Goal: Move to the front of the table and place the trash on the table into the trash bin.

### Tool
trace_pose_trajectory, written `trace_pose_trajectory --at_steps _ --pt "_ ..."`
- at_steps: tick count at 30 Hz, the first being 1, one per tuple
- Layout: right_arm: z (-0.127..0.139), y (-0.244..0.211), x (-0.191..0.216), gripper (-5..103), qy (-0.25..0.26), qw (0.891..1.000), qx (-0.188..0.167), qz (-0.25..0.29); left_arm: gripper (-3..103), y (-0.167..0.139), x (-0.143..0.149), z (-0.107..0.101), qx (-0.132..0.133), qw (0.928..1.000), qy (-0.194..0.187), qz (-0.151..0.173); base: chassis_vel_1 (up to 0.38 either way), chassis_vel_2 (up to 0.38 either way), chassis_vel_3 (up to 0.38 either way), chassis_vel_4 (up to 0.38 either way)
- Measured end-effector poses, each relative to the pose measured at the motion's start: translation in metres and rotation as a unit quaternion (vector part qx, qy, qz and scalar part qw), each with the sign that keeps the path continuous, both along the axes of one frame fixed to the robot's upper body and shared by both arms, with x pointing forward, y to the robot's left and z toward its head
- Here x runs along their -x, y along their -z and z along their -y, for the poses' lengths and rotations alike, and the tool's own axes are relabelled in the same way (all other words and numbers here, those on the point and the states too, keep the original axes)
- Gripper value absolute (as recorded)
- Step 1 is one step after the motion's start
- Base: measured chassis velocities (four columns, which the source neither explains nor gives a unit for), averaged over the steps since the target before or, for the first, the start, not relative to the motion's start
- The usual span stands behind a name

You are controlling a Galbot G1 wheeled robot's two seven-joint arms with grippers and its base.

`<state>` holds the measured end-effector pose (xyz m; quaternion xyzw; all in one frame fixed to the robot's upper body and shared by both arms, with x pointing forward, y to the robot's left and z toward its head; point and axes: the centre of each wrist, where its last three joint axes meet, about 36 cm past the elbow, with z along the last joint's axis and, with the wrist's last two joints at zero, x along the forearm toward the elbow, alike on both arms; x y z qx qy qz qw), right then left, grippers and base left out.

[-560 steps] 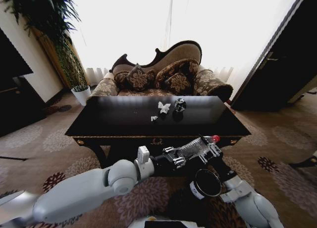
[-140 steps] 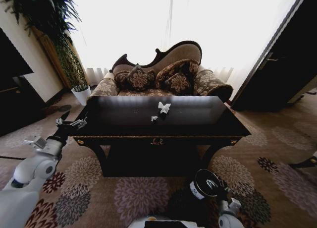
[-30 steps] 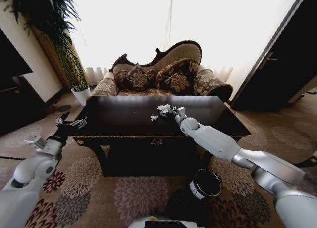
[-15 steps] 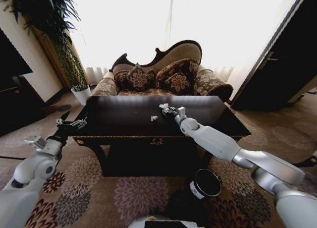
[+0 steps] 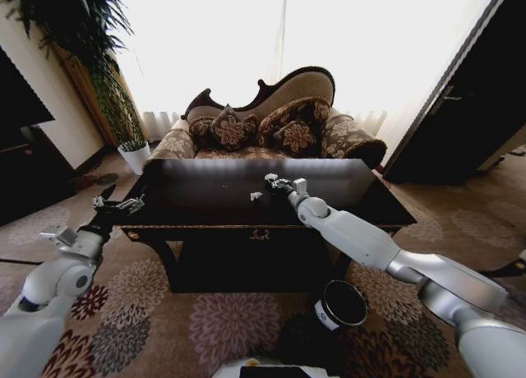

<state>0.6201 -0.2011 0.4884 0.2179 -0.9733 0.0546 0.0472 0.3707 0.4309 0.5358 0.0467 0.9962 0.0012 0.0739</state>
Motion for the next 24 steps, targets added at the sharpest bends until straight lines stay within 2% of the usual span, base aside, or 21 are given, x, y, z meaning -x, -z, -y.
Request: trace_pose_trajectory --at_steps 6,13,15,16,24 --pt "0.014 -0.014 0.014 2 0.019 0.999 -0.026 0.009 100 0.0 0.0 0.0 0.0 1.0 0.0 0.0 0.0 0.0 0.0 0.0" --pt "0.03 -0.008 0.063 2 0.041 0.997 -0.071 -0.002 100 0.0 0.0 0.0 0.0 1.0 0.0 0.0 0.0 0.0 0.0 0.0" --pt "0.047 -0.012 0.087 2 0.054 0.995 -0.087 0.006 100 0.0 0.0 0.0 0.0 1.0 0.0 0.0 0.0 0.0 0.0 0.0" --pt "0.047 -0.012 0.087 2 0.054 0.995 -0.087 0.006 100 0.0 0.0 0.0 0.0 1.0 0.0 0.0 0.0 0.0 0.0 0.0" --pt "0.098 -0.025 0.133 2 0.107 0.987 -0.11 0.039 100 0.0 0.0 0.0 0.0 1.0 0.0 0.0 0.0 0.0 0.0 0.0"
